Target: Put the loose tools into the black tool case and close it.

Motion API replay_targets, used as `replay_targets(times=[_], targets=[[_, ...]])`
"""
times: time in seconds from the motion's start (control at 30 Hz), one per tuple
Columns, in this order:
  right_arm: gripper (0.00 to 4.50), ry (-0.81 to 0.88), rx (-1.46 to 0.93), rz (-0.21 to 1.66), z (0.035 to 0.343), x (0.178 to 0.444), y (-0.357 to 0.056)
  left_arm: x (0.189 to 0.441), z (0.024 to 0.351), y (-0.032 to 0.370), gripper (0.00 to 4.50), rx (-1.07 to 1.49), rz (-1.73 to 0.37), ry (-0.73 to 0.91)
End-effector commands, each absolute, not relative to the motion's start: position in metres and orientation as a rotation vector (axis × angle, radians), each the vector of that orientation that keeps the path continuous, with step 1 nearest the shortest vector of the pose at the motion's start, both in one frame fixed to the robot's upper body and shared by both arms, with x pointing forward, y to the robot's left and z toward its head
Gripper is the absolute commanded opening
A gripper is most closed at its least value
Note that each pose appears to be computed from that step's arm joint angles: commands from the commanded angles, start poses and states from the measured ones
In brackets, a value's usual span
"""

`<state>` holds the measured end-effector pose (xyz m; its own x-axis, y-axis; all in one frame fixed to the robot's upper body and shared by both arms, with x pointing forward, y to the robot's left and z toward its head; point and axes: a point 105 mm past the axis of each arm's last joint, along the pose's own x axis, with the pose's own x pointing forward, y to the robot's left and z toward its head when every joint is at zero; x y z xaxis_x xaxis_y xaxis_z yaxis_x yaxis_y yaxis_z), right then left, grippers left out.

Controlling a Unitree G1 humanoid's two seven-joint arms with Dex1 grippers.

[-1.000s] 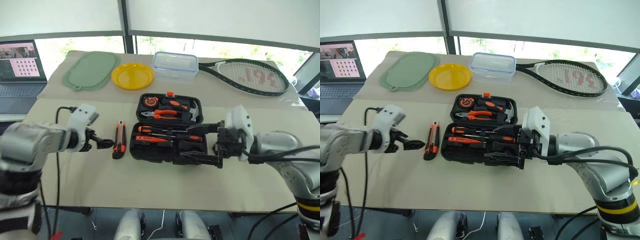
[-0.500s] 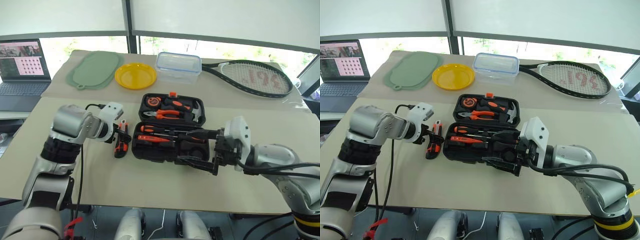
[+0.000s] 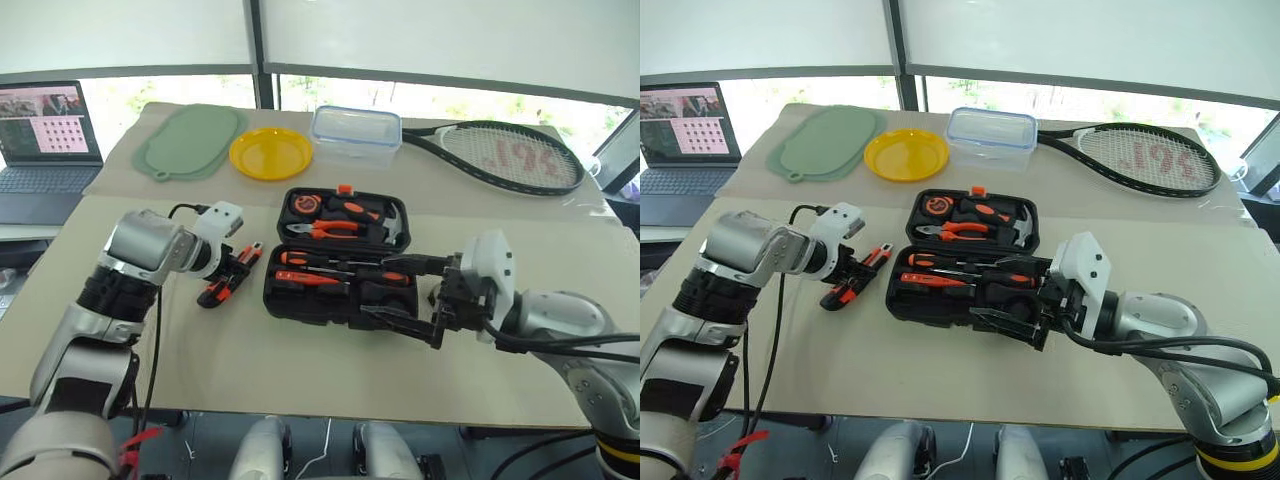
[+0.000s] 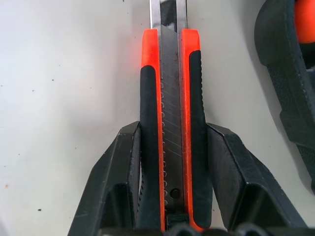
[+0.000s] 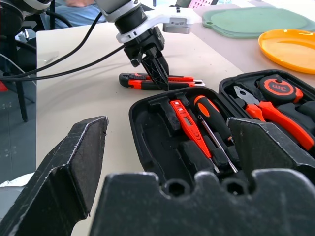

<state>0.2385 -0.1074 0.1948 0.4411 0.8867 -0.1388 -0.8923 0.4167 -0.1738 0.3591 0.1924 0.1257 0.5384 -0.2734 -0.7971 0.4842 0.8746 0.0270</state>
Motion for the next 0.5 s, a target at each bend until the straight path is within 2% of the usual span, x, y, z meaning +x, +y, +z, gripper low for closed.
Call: replay_targets(times=[0.03, 0.13, 0.3, 0.4, 0.5], targets=[[4.5, -0.007, -0.269, 1.109, 0.206, 0.234, -0.112, 0.371, 0.141, 0.218, 1.52, 0.385, -0.477, 0.748], [4.5, 0.004, -0.268, 1.095, 0.207, 0.233, -0.115, 0.378, 0.179, 0.203, 1.52, 0.512, -0.682, 0.515], [4.5, 0.027, -0.272, 1.078, 0.206, 0.23, -0.12, 0.353, 0.229, 0.14, 1.52, 0.499, -1.143, 0.253], [4.5, 0.029, -0.269, 1.063, 0.207, 0.23, -0.123, 0.338, 0.228, 0.113, 1.52, 0.601, -1.336, 0.219], [4.5, 0.017, -0.261, 1.042, 0.208, 0.23, -0.122, 0.314, 0.209, 0.067, 1.52, 0.689, -1.597, 0.241]])
